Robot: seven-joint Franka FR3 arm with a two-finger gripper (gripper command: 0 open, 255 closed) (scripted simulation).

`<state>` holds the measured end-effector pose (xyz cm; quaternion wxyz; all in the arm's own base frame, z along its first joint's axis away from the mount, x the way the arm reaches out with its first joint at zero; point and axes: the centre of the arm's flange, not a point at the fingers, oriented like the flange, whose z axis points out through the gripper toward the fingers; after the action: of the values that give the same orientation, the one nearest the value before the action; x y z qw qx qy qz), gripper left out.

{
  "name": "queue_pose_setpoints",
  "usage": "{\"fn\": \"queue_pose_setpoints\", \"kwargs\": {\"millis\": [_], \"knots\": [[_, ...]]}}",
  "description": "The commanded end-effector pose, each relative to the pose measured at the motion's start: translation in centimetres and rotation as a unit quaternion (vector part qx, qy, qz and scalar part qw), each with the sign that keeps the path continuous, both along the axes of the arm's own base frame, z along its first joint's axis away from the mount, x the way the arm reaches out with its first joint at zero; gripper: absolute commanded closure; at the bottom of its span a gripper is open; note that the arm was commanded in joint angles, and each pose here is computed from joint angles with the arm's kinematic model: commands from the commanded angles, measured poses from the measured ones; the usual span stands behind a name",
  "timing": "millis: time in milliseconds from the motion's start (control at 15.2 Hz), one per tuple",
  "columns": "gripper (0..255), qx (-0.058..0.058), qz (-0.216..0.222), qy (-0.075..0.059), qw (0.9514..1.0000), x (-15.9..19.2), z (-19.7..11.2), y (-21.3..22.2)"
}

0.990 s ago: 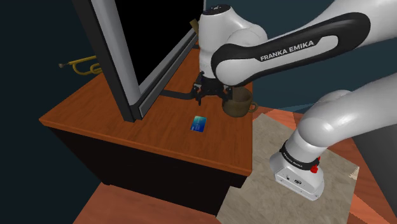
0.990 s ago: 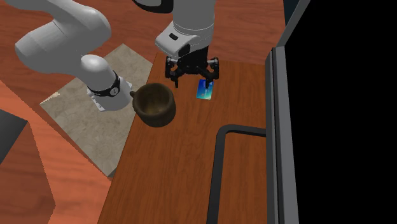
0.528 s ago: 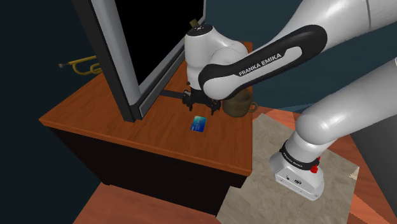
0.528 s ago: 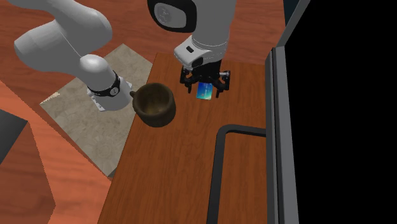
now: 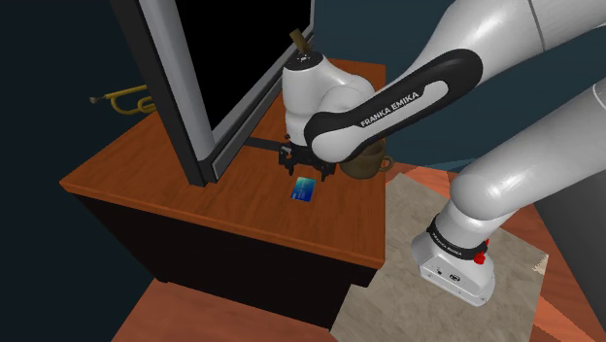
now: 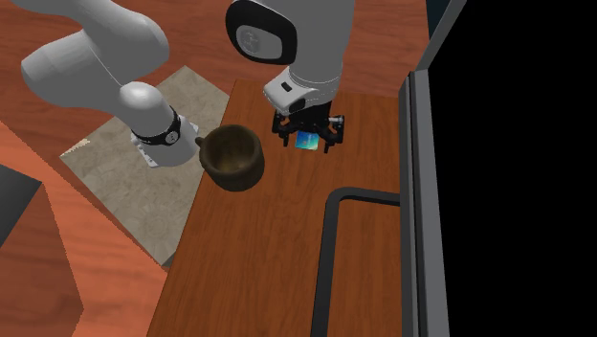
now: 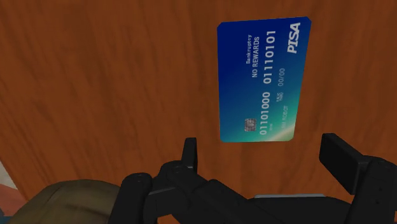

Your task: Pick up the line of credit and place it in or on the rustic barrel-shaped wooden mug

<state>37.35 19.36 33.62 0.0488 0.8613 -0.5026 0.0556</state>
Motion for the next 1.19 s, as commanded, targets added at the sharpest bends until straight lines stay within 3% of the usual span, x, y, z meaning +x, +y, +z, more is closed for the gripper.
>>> {"fn": "queue_pose_setpoints", "kwargs": {"millis": [0,132,198,792,1122], "knots": [[0,0.000,0.000,0.000,1.0000,0.0,0.0,0.0],[0,0.000,0.000,0.000,1.0000,0.0,0.0,0.0],[255,0.000,0.000,0.000,1.0000,0.0,0.0,0.0],[255,0.000,0.000,0.000,1.0000,0.0,0.0,0.0],[255,0.000,0.000,0.000,1.0000,0.0,2.6,0.0]]}}
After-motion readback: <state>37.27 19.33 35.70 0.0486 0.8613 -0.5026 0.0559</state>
